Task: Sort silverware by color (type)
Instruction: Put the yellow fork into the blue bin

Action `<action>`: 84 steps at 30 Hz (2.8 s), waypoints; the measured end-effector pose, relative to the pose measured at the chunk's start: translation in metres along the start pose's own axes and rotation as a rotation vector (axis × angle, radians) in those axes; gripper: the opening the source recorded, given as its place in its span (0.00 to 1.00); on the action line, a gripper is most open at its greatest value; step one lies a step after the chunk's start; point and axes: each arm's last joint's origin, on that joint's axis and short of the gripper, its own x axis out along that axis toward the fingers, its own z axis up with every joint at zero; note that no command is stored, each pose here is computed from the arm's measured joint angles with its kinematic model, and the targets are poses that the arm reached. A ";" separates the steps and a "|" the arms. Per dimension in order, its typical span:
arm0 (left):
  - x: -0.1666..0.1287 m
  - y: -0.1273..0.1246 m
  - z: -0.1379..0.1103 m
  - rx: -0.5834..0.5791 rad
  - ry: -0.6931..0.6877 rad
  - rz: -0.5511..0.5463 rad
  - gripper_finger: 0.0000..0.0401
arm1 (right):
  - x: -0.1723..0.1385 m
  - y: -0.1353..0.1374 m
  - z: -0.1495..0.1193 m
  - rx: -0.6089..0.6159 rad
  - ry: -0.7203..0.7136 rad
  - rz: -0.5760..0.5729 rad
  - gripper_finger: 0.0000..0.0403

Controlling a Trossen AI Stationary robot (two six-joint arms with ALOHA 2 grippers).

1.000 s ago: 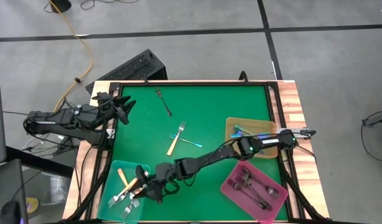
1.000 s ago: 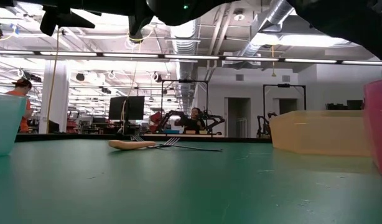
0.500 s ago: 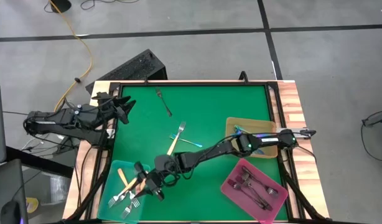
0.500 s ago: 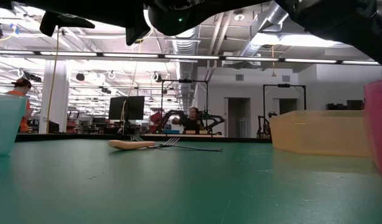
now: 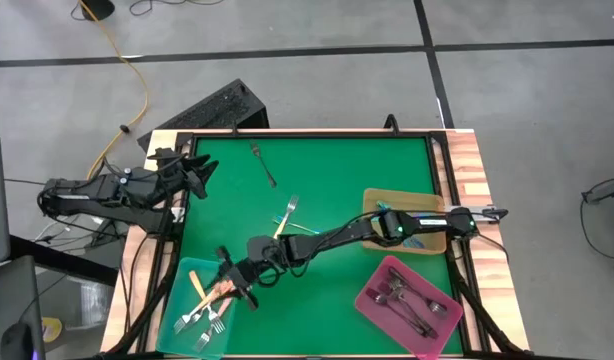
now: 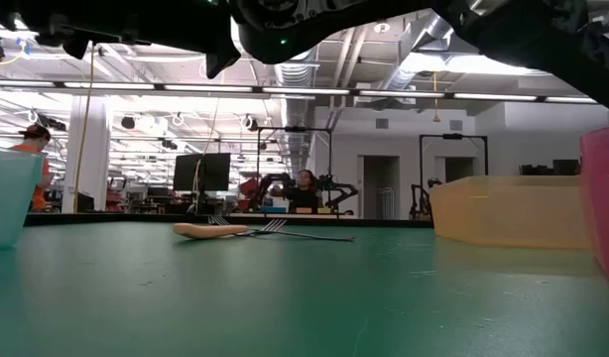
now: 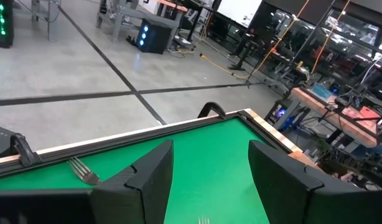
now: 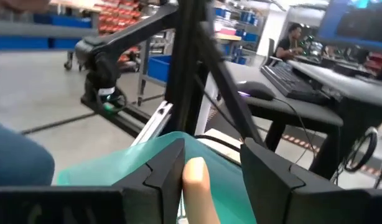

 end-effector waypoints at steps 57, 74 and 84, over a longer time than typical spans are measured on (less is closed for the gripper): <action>0.002 -0.084 0.025 0.257 0.022 -0.810 0.48 | -0.016 -0.017 -0.006 0.094 0.294 -0.084 0.43; -0.064 -0.100 0.015 0.153 0.354 -1.062 0.27 | -0.023 -0.030 -0.010 0.115 0.313 -0.105 0.43; -0.073 -0.106 -0.031 0.351 0.470 -0.795 0.02 | -0.025 -0.034 -0.011 0.151 0.315 -0.117 0.43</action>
